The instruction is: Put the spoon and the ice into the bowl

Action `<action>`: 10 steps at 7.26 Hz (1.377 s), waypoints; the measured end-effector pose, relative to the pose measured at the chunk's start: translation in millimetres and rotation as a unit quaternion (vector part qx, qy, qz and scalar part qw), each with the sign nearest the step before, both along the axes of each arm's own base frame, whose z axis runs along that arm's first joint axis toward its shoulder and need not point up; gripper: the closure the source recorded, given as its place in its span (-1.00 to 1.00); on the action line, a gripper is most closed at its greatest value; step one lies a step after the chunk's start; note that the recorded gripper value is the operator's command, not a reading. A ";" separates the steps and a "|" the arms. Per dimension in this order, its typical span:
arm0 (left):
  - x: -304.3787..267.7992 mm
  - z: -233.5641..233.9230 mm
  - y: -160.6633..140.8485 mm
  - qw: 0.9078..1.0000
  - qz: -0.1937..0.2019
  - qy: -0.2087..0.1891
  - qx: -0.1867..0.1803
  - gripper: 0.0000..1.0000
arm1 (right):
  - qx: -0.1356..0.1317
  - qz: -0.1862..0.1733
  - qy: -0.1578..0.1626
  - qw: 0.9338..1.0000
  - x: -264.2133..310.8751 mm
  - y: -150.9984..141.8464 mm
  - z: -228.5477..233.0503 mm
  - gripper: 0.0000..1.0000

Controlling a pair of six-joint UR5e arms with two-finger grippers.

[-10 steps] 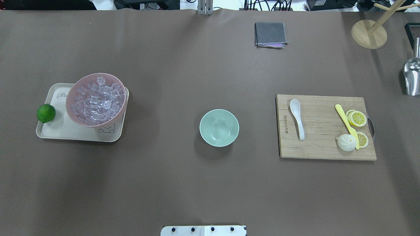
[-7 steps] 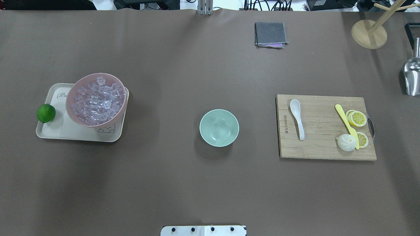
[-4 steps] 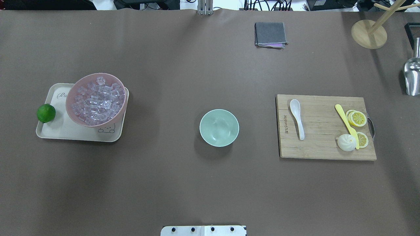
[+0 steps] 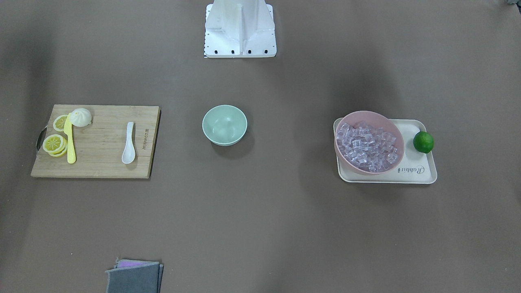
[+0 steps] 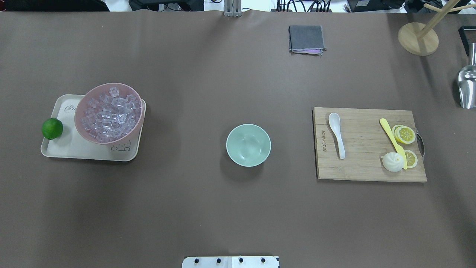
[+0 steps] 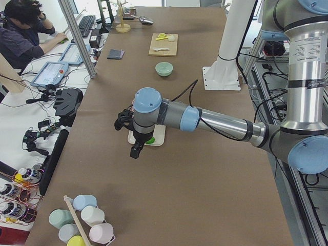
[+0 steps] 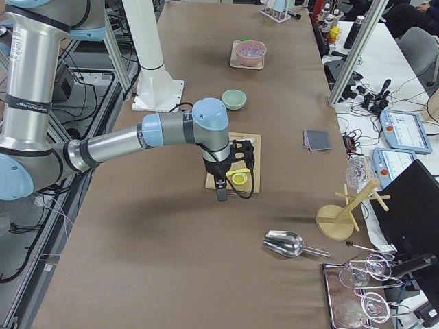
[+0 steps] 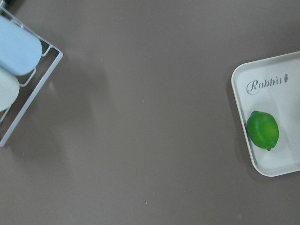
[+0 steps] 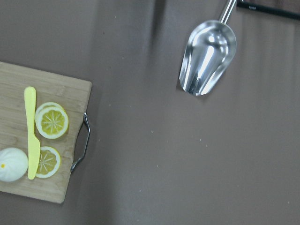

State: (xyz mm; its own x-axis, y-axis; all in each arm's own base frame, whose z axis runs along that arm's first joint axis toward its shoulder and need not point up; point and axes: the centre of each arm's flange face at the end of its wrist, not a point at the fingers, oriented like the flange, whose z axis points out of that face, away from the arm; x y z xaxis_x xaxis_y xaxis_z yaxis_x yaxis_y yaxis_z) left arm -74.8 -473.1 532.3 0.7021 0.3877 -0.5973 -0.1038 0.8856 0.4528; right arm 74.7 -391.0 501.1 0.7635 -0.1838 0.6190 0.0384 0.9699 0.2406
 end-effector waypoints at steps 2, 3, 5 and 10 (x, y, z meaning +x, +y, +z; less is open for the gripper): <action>-0.4 -4.5 -16.1 0.998 0.000 0.000 0.070 -0.96 | 0.058 0.001 -0.004 0.998 -0.6 -14.6 -14.4 -1.00; -0.2 -9.5 -21.9 0.996 0.000 0.000 0.085 -0.96 | 0.071 0.000 -0.012 0.997 -1.6 -19.3 -15.9 -1.00; 0.2 -15.6 -27.7 0.995 0.001 0.000 0.100 -0.97 | 0.095 -0.001 -0.019 0.995 -2.7 -21.2 -8.5 -1.00; 105.2 -79.9 -55.7 0.995 -0.025 0.083 0.049 -0.97 | 0.034 0.064 -0.082 0.994 -79.4 -58.8 -54.3 -1.00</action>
